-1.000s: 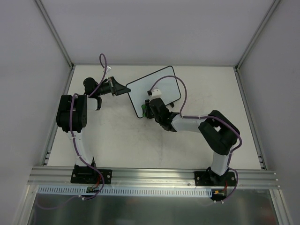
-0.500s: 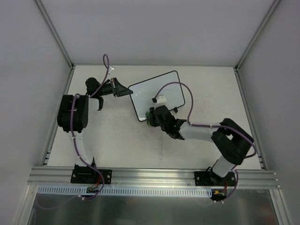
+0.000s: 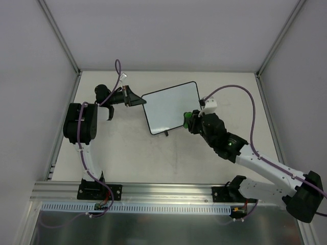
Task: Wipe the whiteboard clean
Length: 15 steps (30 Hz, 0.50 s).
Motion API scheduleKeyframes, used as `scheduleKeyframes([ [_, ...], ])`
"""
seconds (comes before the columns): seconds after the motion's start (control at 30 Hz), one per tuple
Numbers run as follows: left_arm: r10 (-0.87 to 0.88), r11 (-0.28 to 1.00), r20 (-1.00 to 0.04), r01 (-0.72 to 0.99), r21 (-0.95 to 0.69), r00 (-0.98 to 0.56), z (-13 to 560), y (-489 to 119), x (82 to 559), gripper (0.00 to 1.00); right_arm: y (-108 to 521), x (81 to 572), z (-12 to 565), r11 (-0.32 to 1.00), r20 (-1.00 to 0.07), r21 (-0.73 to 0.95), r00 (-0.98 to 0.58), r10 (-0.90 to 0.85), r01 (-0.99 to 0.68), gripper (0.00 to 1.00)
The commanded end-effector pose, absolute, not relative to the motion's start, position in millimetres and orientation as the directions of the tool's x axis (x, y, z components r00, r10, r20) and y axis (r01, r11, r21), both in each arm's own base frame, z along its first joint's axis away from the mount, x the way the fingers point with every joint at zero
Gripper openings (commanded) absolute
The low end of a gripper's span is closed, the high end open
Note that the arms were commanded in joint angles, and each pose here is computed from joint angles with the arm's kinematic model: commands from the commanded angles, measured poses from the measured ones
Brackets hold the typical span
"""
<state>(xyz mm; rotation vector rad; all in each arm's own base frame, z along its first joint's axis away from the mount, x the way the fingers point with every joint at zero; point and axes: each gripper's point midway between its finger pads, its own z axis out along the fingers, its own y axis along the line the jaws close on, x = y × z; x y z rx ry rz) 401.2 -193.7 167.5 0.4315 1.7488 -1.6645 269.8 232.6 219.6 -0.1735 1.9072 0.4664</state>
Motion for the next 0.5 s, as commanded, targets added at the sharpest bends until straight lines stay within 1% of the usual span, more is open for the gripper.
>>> scheduleKeyframes([
  [0.0, -0.192, 0.092, -0.907, 0.913, -0.397, -0.375, 223.4, -194.3, 384.6, 0.00, 178.5, 256.9, 163.9, 0.969, -0.864, 0.164, -0.501, 0.052, -0.182, 0.04],
  [0.03, -0.192, 0.091, -0.908, 0.914, -0.395, -0.373, 224.7, -194.3, 383.9, 0.02, 160.9, 256.2, 145.2, 0.978, -0.846, 0.159, -0.529, 0.065, -0.134, 0.04],
  [0.1, -0.196, 0.093, -0.907, 0.914, -0.396, -0.373, 226.8, -193.7, 383.9, 0.06, 147.0, 250.6, 135.9, 0.973, -0.825, 0.211, -0.551, 0.124, -0.096, 0.04],
  [0.13, -0.197, 0.094, -0.908, 0.915, -0.393, -0.370, 228.7, -193.7, 383.6, 0.06, 128.8, 250.5, 121.2, 0.976, -0.806, 0.214, -0.571, 0.155, -0.036, 0.04],
  [0.2, -0.202, 0.095, -0.908, 0.915, -0.392, -0.368, 231.5, -193.7, 383.3, 0.12, 115.7, 245.1, 110.1, 0.973, -0.777, 0.233, -0.601, 0.187, 0.002, 0.04],
  [0.23, -0.203, 0.095, -0.908, 0.916, -0.391, -0.366, 232.7, -193.7, 383.5, 0.13, 102.2, 247.1, 107.4, 0.970, -0.771, 0.239, -0.597, 0.221, 0.049, 0.04],
  [0.3, -0.206, 0.095, -0.908, 0.916, -0.389, -0.364, 236.4, -193.1, 383.9, 0.17, 89.3, 241.0, 94.6, 0.970, -0.736, 0.226, -0.636, 0.233, 0.093, 0.04],
  [0.33, -0.209, 0.097, -0.908, 0.916, -0.390, -0.364, 237.5, -193.1, 383.7, 0.19, 80.1, 242.6, 89.0, 0.966, -0.719, 0.223, -0.646, 0.255, 0.134, 0.07],
  [0.4, -0.212, 0.097, -0.908, 0.917, -0.387, -0.361, 240.6, -193.1, 383.4, 0.22, 79.0, 240.8, 80.0, 0.959, -0.679, 0.244, -0.680, 0.277, 0.146, 0.17],
  [0.43, -0.218, 0.101, -0.908, 0.917, -0.385, -0.357, 242.4, -192.4, 384.1, 0.25, 75.6, 242.1, 77.4, 0.951, -0.661, 0.260, -0.687, 0.301, 0.167, 0.23],
  [0.47, -0.220, 0.101, -0.909, 0.918, -0.383, -0.355, 244.3, -192.4, 383.6, 0.27, 76.1, 241.7, 70.9, 0.950, -0.638, 0.259, -0.708, 0.302, 0.172, 0.34],
])
